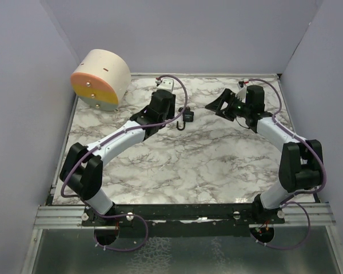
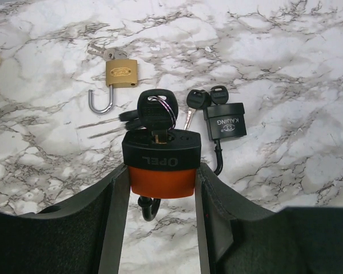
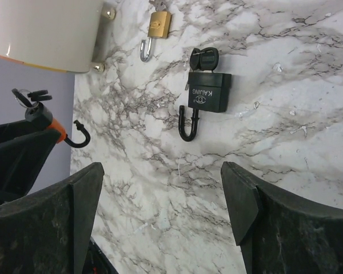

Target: Unlock with the key

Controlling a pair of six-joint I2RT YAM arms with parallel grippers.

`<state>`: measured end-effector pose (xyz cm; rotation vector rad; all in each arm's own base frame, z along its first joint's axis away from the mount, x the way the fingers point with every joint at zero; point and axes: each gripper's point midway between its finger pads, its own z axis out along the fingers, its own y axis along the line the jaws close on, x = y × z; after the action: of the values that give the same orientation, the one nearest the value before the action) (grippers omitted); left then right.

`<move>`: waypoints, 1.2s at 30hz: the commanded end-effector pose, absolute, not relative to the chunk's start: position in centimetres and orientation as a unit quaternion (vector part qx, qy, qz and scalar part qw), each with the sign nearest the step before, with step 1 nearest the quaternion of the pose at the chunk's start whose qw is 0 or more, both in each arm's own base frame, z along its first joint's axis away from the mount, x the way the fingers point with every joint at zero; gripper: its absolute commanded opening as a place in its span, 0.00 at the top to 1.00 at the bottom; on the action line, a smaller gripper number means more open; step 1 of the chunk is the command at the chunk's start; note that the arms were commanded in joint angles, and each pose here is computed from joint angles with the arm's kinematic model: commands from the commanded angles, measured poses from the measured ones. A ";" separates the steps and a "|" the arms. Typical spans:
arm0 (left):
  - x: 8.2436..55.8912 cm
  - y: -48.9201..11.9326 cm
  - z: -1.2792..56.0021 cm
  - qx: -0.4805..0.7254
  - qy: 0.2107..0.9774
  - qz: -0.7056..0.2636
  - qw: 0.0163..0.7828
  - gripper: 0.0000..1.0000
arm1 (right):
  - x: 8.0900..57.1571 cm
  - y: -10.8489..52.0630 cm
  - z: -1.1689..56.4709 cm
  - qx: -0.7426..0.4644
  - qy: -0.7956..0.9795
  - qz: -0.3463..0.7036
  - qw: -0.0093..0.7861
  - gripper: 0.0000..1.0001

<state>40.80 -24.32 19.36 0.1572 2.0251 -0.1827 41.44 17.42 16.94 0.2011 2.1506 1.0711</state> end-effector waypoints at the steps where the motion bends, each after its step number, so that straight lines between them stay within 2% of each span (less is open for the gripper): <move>1: 41.2 -24.2 23.2 0.025 0.818 -0.118 0.562 1.00 | 40.7 18.0 16.8 0.043 0.835 0.421 0.351 0.15; 9: 42.4 -25.6 26.1 -0.017 0.788 -0.192 0.586 1.00 | 39.3 18.4 16.3 0.012 0.827 0.434 0.357 0.11; 20: 42.0 -31.1 29.9 -0.032 0.716 -0.379 0.585 1.00 | 37.7 20.3 17.3 -0.024 0.804 0.462 0.374 0.07; 36: 39.6 -34.3 29.1 -0.007 0.713 -0.442 0.545 1.00 | 38.6 22.0 19.0 -0.031 0.786 0.486 0.380 0.05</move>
<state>40.52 -32.94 26.88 -0.0500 1.7693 -0.9460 38.03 20.96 16.74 -0.0271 2.0753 1.2012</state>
